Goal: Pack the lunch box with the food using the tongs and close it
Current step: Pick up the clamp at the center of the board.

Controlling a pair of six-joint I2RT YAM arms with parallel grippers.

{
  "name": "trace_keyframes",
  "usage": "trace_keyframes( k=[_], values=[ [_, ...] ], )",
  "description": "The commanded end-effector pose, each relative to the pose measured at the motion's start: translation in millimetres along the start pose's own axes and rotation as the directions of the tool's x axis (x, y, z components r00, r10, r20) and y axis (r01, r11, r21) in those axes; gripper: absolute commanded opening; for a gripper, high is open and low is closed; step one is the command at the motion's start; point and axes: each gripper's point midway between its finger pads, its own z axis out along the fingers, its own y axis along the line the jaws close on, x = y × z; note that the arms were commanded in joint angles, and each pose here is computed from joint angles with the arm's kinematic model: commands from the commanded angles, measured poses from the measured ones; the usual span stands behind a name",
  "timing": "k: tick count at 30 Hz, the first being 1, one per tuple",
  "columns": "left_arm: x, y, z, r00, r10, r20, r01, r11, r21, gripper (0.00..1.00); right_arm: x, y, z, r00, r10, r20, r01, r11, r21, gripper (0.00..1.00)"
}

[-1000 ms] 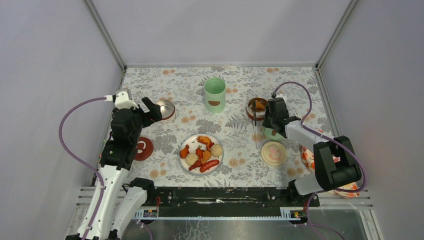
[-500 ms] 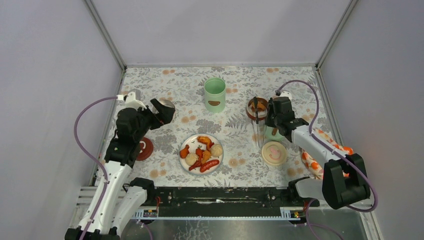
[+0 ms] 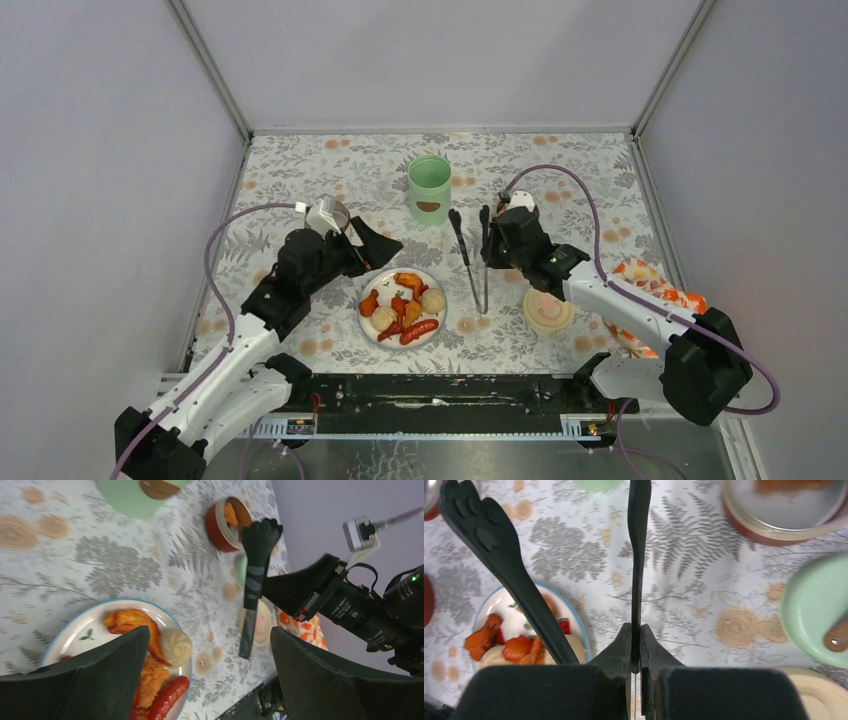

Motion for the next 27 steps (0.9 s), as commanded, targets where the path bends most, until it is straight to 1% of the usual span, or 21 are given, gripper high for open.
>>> trace_keyframes(
  k=[1,5,11,16,21,27],
  values=[
    [-1,-32,13,0.998,-0.036,0.051,0.03,0.994,0.106,0.99,-26,41,-11,0.996,0.022,0.081,-0.017,0.998,-0.06,0.0],
    [15,-46,24,0.999,-0.035,0.022,0.031,0.99,0.138,0.98,-24,68,-18,0.996,-0.003,0.088,0.013,0.994,-0.109,0.0],
    [29,-52,42,0.999,-0.052,0.008,0.051,0.989,0.138,0.98,-21,94,-26,0.996,-0.013,0.093,0.029,0.985,-0.168,0.0],
    [39,-53,54,0.997,-0.074,-0.009,0.074,0.987,0.142,0.94,-18,108,-30,0.996,-0.02,0.092,0.039,0.977,-0.209,0.0],
    [44,-53,60,0.994,-0.104,-0.022,0.106,0.985,0.138,0.84,-15,117,-34,0.995,-0.017,0.094,0.04,0.967,-0.253,0.0],
    [45,-55,60,0.988,-0.152,-0.019,0.153,0.975,0.161,0.63,-16,125,-36,0.995,-0.018,0.1,0.046,0.956,-0.29,0.0]
  ],
)
